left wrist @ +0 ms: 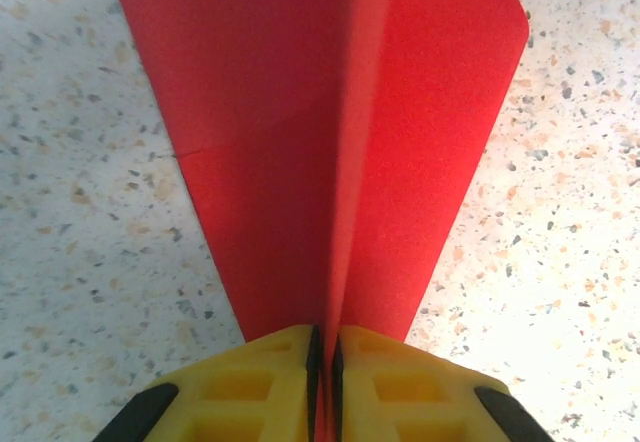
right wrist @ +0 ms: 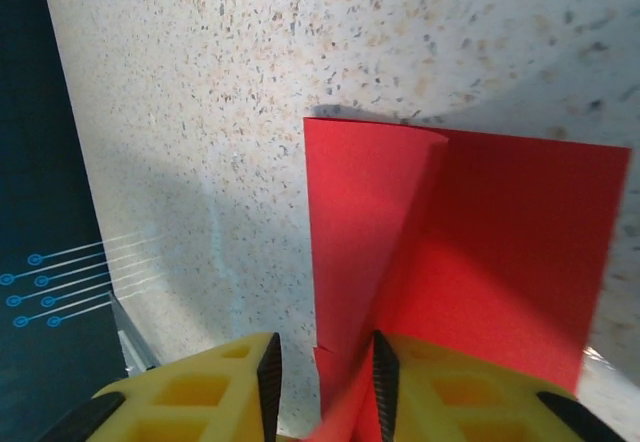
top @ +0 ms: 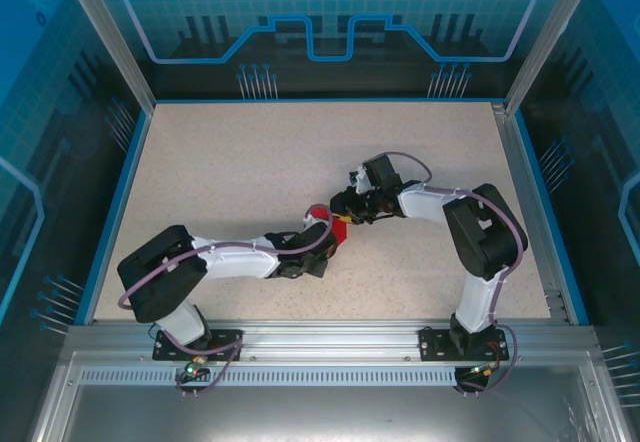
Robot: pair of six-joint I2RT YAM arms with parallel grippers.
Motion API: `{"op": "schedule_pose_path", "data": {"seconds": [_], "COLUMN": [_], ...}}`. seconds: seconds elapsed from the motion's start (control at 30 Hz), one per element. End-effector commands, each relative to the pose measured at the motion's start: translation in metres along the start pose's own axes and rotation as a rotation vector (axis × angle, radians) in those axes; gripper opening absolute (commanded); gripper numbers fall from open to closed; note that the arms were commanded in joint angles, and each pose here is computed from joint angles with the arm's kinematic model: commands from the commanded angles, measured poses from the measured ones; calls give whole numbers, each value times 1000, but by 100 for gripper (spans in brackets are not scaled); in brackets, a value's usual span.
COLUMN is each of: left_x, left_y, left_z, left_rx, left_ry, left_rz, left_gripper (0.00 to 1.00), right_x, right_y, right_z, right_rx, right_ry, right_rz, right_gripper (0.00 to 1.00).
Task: Fold a paper plane with a square sheet of paper (pick it up from the middle)
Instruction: Fourth fold the wing at the center of the table.
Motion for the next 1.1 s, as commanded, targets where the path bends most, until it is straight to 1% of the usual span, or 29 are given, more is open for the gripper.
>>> {"op": "schedule_pose_path", "data": {"seconds": [0.0, 0.07, 0.1, 0.23, 0.37, 0.4, 0.43, 0.63, 0.83, 0.97, 1.03, 1.07], "left_x": [2, 2, 2, 7, 9, 9, 9, 5, -1, -1, -2, -2], "left_y": [-1, 0, 0, -1, 0, 0, 1, 5, 10, 11, 12, 12], "left_z": [-8, -8, -8, -7, 1, 2, 4, 11, 19, 21, 23, 24], "left_rx": [-142, -189, -217, -336, -396, -414, -427, -494, -513, -531, -538, -539], "left_ry": [-20, -36, -43, -86, -138, -151, -163, -238, -299, -329, -341, -347], "left_rz": [15, 23, 26, 33, 40, 40, 45, 60, 82, 90, 99, 101], "left_gripper": [14, 14, 14, 14, 14, 14, 15, 14, 14, 14, 14, 14], "right_x": [3, 1, 0, -10, -19, -27, -30, -46, -51, -47, -46, -39], "right_y": [-30, -39, -44, -52, -53, -50, -48, -25, 0, 10, 15, 15], "right_z": [2, 1, 1, 2, 9, 0, 0, 9, 20, 25, 19, 29], "right_rx": [-26, -27, -29, -26, -12, -26, -25, 5, 61, 86, 72, 93], "right_ry": [-20, -27, -32, -50, -74, -63, -61, -85, -65, -52, -32, -43], "right_rz": [-68, -87, -95, -97, -96, -78, -73, -23, 14, 16, 20, 6], "right_gripper": [41, 47, 48, 49, 38, 36, 33, 21, 16, 14, 14, 14]}}
Point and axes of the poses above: each hand's point on the last joint's axis, 136 mm out from that joint toward the fingers, its own y axis out along the fingers, its own z axis along the line the jaws close on, x = y × z, the point moved 4 cm from there along -y, back along the fingers, and after that the axes turned 2 degrees about y, right-handed, at the moved point
